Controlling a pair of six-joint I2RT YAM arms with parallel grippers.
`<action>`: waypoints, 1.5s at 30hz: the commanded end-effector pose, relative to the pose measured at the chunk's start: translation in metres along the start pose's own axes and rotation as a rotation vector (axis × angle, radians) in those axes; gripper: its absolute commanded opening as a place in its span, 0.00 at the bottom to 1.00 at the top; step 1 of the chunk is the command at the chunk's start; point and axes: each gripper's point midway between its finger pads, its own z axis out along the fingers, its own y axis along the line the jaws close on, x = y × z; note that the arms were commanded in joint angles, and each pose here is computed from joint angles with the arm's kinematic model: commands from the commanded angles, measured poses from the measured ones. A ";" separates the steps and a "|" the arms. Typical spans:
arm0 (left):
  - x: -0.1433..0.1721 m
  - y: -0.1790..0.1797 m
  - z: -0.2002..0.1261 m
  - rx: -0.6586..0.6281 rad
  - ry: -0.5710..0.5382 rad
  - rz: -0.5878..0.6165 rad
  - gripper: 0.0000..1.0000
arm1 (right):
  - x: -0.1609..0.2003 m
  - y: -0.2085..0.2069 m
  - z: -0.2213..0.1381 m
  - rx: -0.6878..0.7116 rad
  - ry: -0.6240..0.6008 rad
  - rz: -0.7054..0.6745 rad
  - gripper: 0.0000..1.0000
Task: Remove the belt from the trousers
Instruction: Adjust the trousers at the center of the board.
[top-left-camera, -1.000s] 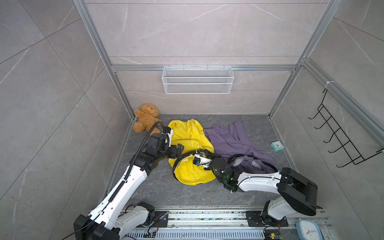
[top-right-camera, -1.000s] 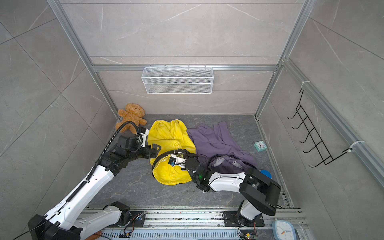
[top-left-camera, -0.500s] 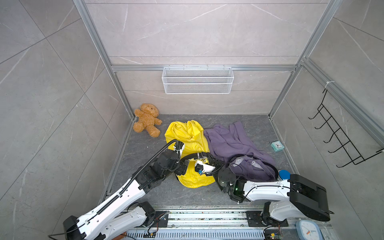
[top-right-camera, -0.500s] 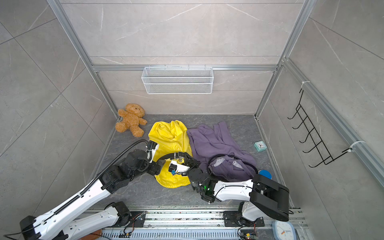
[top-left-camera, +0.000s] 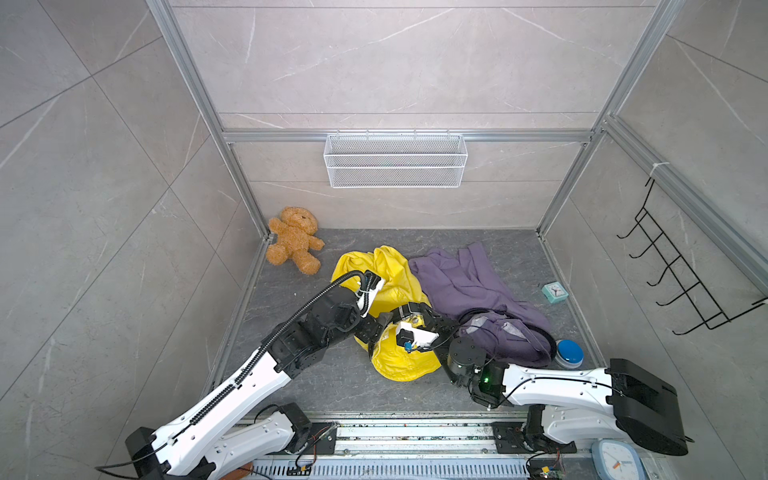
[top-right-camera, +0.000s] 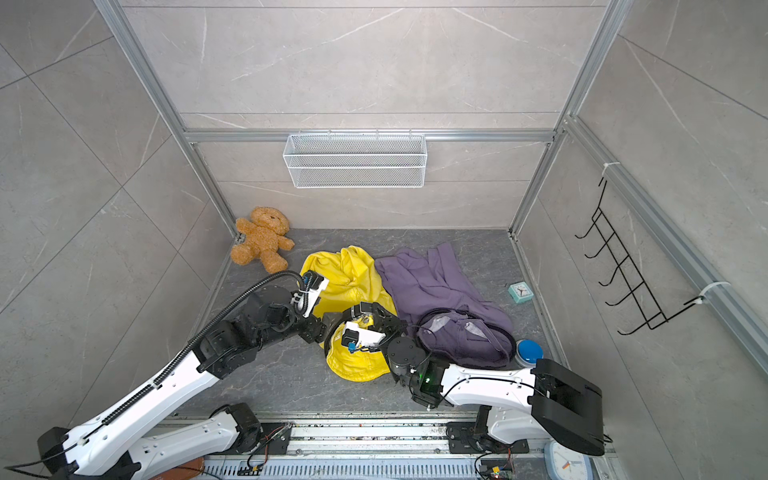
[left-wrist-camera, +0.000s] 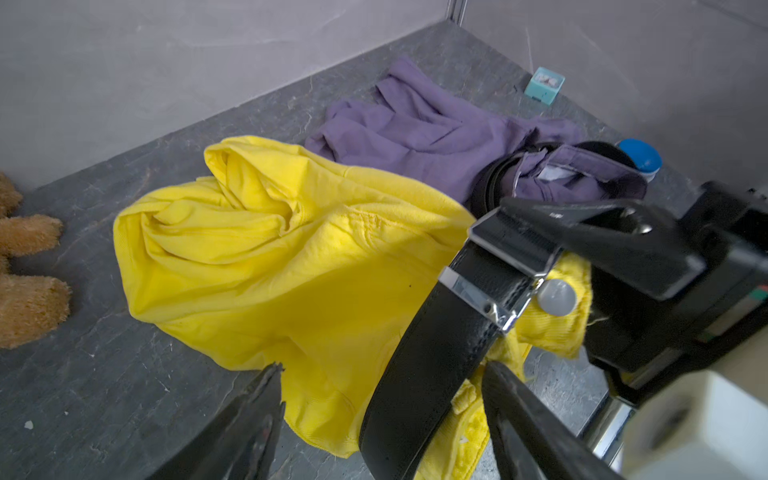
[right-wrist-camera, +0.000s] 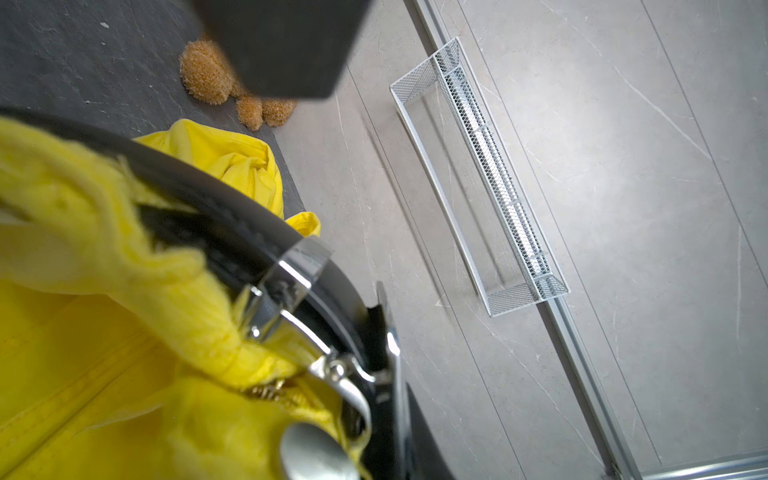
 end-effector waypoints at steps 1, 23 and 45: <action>-0.004 -0.001 0.000 0.002 -0.046 -0.015 0.77 | -0.022 -0.037 -0.005 0.075 -0.064 0.148 0.00; 0.000 0.002 0.017 -0.094 -0.069 -0.015 0.75 | -0.025 -0.043 -0.008 0.044 -0.061 0.182 0.00; 0.033 0.028 0.031 -0.305 -0.045 0.183 0.57 | -0.043 -0.044 -0.020 -0.070 -0.140 0.242 0.00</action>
